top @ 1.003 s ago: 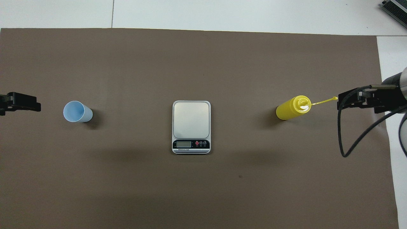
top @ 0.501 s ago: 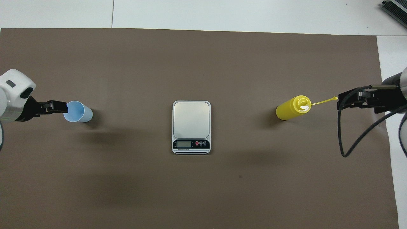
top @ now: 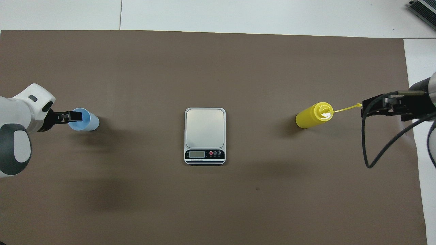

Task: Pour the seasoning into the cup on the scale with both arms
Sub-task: 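Reach the left gripper to the blue cup and grasp it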

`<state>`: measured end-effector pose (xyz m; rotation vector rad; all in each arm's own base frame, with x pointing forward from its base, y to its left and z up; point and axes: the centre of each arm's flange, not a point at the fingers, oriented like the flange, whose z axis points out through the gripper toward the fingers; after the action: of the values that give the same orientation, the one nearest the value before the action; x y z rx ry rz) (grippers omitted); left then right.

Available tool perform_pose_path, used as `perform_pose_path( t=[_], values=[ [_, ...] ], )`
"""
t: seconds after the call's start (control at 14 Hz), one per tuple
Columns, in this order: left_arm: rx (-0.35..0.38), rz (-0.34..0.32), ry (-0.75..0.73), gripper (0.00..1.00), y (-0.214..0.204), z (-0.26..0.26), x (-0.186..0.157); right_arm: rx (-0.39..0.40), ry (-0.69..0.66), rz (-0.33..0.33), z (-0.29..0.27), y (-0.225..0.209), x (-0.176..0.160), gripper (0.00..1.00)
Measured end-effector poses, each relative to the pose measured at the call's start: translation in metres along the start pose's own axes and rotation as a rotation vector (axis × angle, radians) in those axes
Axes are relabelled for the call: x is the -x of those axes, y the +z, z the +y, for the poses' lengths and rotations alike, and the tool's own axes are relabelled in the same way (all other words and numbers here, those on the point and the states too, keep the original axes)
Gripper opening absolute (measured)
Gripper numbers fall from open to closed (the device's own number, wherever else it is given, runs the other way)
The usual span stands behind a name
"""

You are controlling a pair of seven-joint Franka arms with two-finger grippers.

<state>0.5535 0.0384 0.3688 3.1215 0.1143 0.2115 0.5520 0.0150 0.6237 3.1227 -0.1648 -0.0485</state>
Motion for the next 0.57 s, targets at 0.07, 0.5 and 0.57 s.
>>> perform_pose_path(
  t=[0.07,0.5,0.57],
  values=[
    [-0.002,-0.008,0.003,1.00,0.008,-0.003,0.001,0.000,0.000,0.000,0.000,0.000,0.000,1.00],
    [-0.003,-0.050,0.020,0.92,0.031,-0.003,0.012,0.000,0.000,0.000,0.000,0.000,0.000,1.00],
    [-0.002,-0.050,0.023,0.77,0.031,-0.001,0.012,0.000,0.000,0.000,0.000,0.000,0.000,1.00]
  ],
)
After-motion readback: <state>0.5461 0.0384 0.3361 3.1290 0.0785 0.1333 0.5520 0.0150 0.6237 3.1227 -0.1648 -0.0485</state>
